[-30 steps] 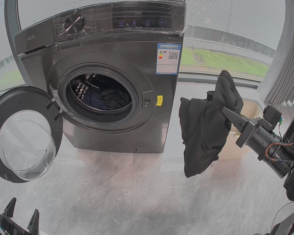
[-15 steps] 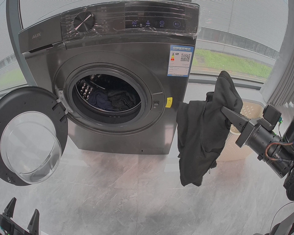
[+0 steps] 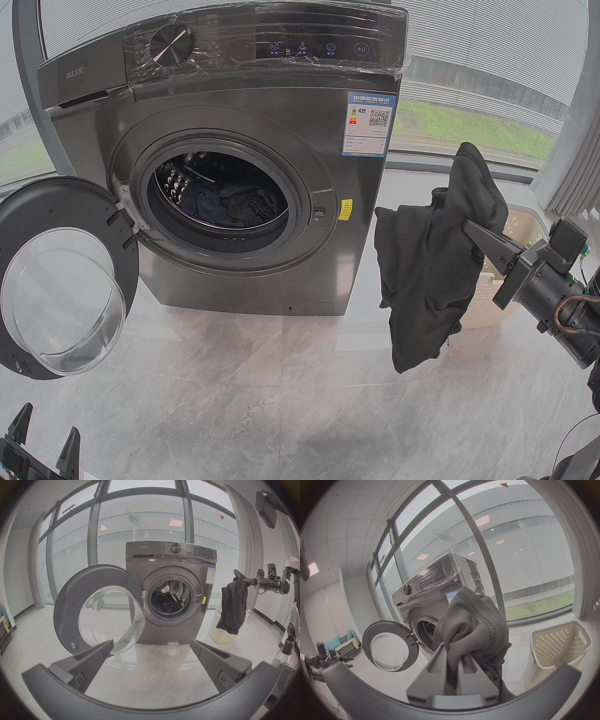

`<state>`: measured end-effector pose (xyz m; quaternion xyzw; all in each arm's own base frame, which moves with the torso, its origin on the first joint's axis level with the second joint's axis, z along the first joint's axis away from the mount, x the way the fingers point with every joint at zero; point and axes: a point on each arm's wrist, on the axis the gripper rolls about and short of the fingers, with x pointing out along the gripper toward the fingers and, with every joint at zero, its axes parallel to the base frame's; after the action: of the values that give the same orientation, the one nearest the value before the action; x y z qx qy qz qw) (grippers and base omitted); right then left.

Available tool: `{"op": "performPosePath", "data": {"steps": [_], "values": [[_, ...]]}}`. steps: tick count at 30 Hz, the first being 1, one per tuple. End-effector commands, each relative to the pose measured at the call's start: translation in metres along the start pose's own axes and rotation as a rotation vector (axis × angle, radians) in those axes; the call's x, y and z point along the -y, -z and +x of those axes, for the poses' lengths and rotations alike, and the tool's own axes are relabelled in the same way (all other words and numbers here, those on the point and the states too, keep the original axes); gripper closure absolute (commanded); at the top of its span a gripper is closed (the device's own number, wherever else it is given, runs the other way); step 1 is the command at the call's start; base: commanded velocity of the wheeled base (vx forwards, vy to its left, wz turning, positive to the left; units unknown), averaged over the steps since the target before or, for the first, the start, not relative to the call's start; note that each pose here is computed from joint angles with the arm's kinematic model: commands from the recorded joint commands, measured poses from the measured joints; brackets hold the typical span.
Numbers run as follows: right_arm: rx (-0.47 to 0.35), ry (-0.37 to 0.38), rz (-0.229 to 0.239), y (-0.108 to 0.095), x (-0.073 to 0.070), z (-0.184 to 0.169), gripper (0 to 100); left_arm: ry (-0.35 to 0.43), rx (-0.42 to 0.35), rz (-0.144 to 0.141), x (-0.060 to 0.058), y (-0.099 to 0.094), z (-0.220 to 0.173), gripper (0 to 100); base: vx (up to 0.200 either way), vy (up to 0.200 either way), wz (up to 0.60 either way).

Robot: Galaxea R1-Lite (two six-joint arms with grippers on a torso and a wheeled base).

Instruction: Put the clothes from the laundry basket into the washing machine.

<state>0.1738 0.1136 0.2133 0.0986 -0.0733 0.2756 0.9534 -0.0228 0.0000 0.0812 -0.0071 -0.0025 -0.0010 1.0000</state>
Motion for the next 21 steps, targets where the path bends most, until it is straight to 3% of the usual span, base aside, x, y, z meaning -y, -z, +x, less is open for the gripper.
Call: {"op": "performPosePath", "data": {"steps": [1, 8, 21], "values": [[0.019, -0.014, -0.026, -0.0045, -0.003, 0.0002, 100, 0.0, -0.004, -0.001, -0.0001, 0.0052, 0.0002, 0, -0.2, 0.0, 0.0], [0.032, -0.002, -0.031, -0.0081, -0.0004, 0.0032, 100, 0.001, -0.004, -0.001, -0.0001, 0.0052, 0.0002, 0, -0.029, 0.0, 0.0], [0.005, -0.003, -0.029, -0.001, -0.0002, 0.0057, 100, 0.001, -0.004, -0.001, -0.0001, 0.0052, 0.0002, 0, 0.0, 0.2, 0.0]]}}
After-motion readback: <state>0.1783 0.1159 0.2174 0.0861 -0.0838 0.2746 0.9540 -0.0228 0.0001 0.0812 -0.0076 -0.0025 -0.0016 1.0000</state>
